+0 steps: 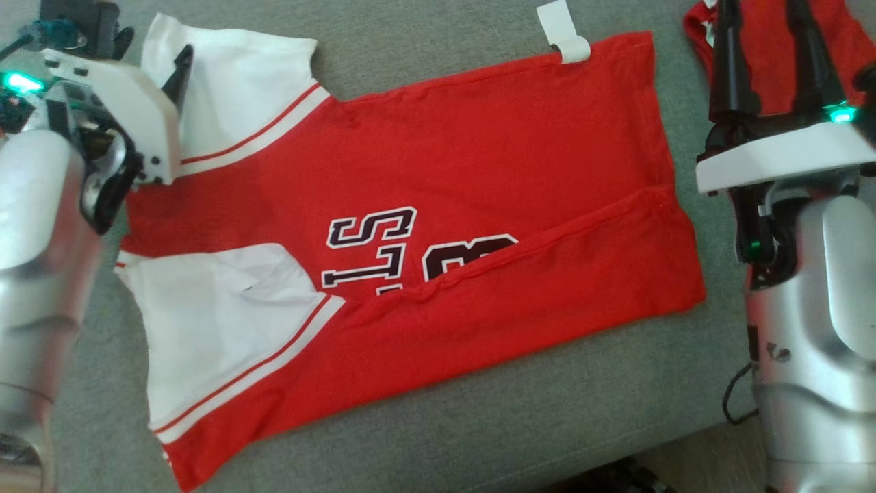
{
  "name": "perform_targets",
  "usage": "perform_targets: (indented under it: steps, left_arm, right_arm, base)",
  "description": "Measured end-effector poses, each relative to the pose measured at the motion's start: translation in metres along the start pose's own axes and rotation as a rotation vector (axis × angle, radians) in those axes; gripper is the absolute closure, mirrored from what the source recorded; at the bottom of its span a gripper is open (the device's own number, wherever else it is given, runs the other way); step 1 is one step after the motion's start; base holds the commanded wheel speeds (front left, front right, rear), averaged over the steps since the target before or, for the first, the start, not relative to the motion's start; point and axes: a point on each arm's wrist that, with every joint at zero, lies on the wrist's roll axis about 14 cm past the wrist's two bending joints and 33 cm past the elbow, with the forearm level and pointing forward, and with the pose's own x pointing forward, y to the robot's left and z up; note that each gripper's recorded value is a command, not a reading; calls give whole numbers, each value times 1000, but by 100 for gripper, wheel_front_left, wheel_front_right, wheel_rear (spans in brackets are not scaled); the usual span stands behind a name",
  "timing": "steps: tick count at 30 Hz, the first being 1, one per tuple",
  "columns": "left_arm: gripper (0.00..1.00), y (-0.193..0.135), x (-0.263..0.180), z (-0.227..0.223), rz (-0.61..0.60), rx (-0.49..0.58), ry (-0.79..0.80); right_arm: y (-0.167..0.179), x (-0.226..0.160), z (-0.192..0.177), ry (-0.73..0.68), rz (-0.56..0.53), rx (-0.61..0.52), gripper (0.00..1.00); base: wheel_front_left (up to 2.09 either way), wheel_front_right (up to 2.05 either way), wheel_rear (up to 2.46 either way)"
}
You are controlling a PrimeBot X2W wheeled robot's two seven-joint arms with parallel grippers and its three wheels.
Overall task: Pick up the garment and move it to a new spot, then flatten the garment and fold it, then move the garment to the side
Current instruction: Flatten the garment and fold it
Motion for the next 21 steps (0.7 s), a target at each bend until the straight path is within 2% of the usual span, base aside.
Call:
perform_targets:
  steps: [7,14,15,16,17,21]
  left_arm:
    - [0,8,12,-9,8,3,51]
    - [0,-2,24,-9,-40,-60,75]
    - [7,-6,24,-10,-51,-63,89]
    - [59,-8,25,-11,-60,-70,95]
    - [100,-10,25,-10,-68,-74,95]
    - [100,-14,21,-4,-84,-98,50]
  right_arm:
    - [-10,-3,-10,27,-26,-7,0]
    - [-14,-1,-13,35,-34,-15,0]
    - [-15,-1,-15,40,-37,-15,0]
    - [-16,-1,-16,45,-38,-16,0]
    - [-16,-1,-17,47,-38,-16,0]
    - [-14,1,-23,71,-30,-17,0]
  base:
    - [0,0,0]
    - [0,0,0]
    - [0,0,0]
    - [0,0,0]
    - [0,0,0]
    - [0,0,0]
